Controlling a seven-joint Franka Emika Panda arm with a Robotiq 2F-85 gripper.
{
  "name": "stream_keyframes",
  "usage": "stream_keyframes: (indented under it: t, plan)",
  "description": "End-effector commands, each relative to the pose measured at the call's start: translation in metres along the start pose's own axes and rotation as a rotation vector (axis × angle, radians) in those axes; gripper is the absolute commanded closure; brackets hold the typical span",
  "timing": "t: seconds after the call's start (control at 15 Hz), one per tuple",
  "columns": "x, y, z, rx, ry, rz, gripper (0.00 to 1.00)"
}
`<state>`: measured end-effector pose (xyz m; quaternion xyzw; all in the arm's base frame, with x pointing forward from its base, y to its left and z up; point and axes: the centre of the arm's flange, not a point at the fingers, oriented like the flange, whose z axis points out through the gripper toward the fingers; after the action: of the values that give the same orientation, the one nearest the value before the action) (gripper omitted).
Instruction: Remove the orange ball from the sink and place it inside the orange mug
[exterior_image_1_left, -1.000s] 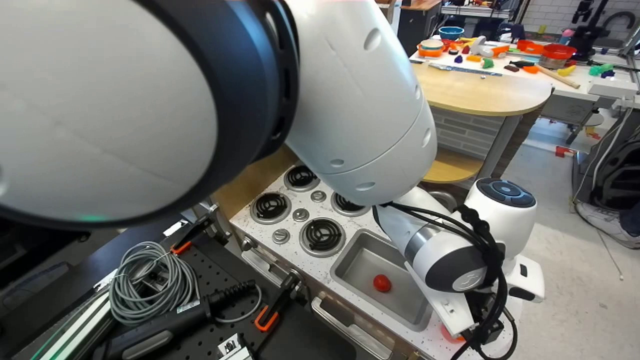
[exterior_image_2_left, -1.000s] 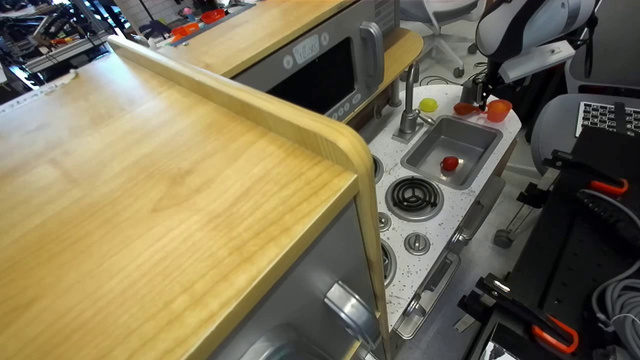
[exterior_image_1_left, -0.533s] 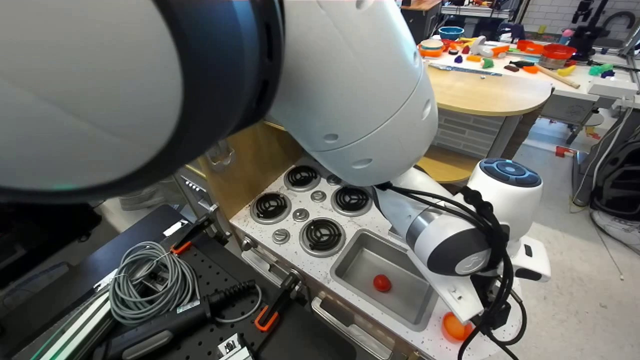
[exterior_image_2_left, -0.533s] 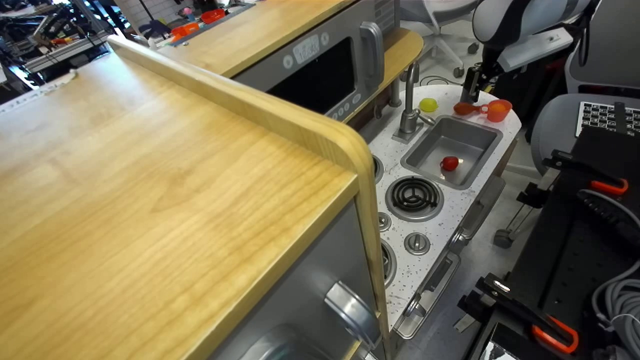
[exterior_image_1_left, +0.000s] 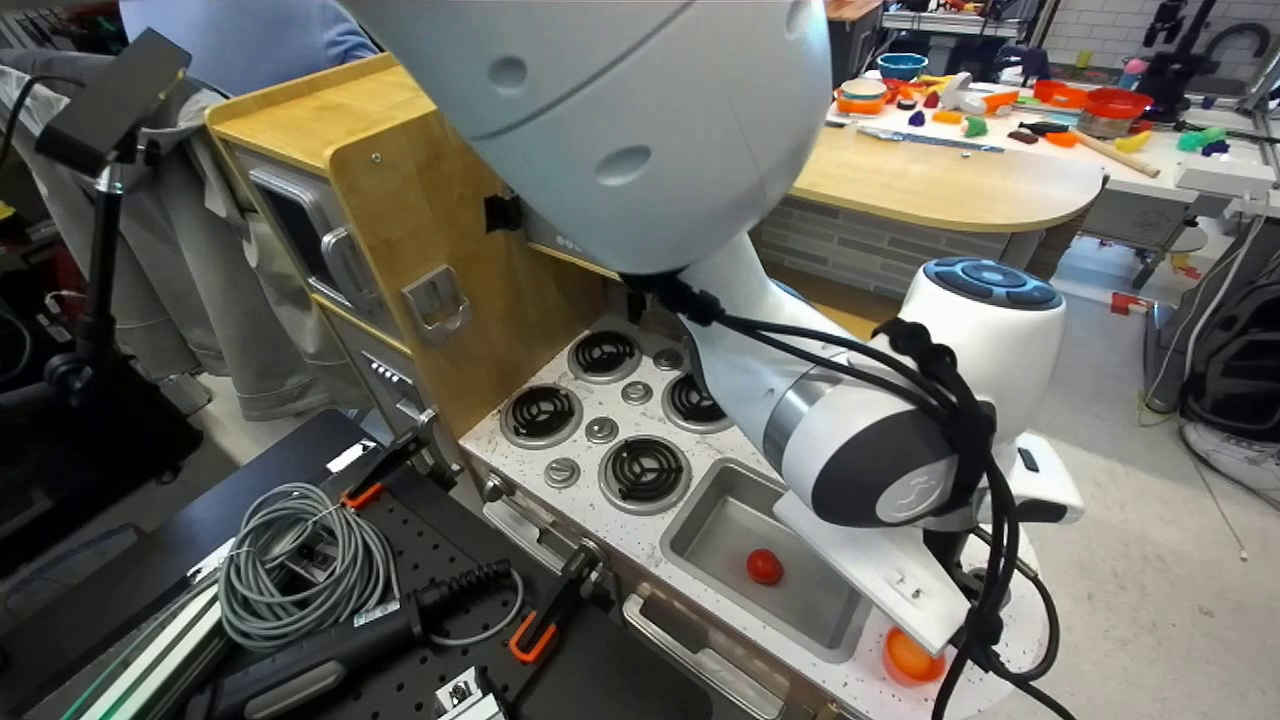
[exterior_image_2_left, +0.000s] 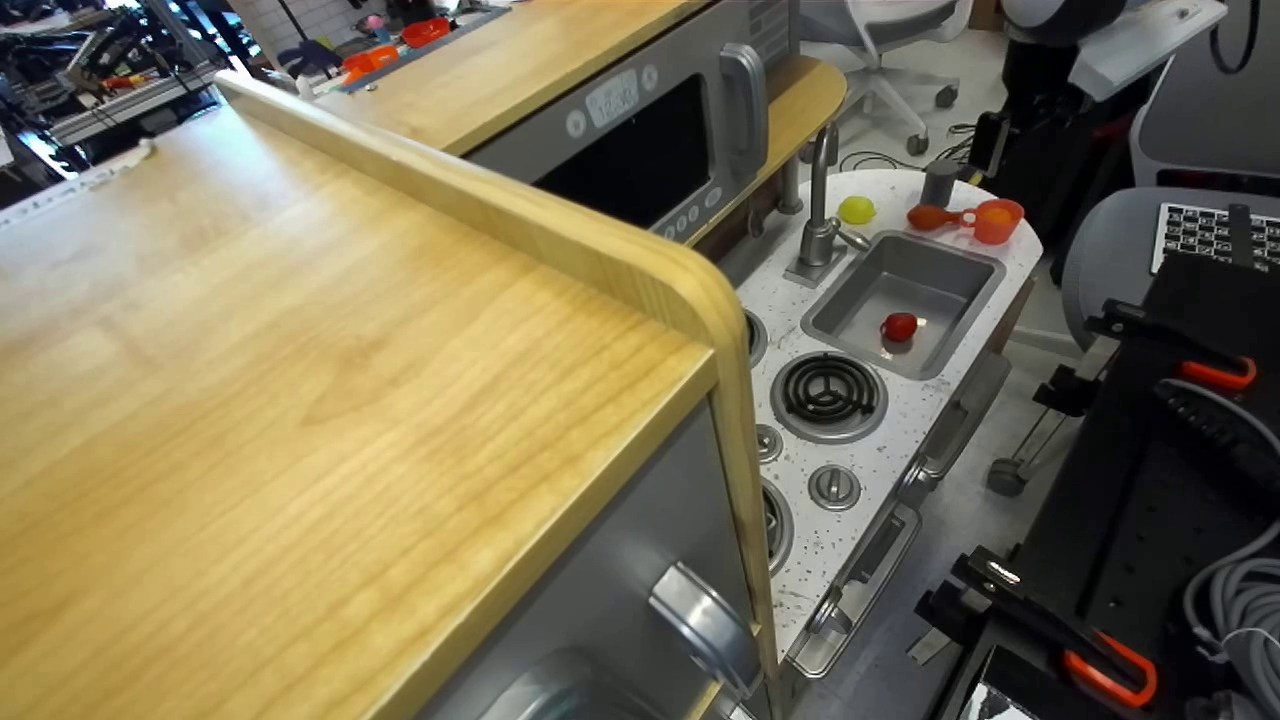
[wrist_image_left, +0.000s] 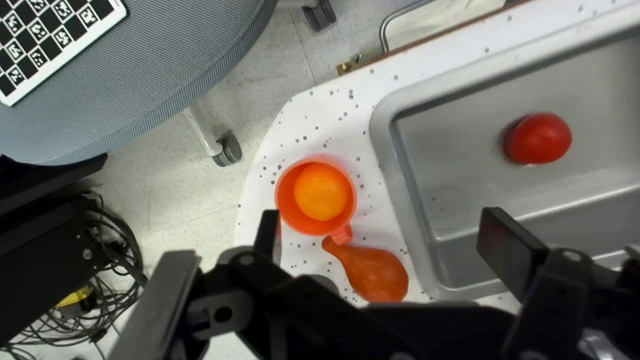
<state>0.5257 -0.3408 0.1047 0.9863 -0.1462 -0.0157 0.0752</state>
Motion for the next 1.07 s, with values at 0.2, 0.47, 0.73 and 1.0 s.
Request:
stream_keyframes:
  t: [0.2,0.47,0.73,1.0]
  plan:
    - [-0.075,-0.017,-0.042,0.036,-0.113,-0.326,0.00]
    - [-0.072,-0.018,-0.024,0.039,-0.152,-0.301,0.00]
    - [-0.076,-0.018,-0.023,0.042,-0.158,-0.309,0.00]
    - [-0.076,-0.018,-0.023,0.042,-0.158,-0.310,0.00]
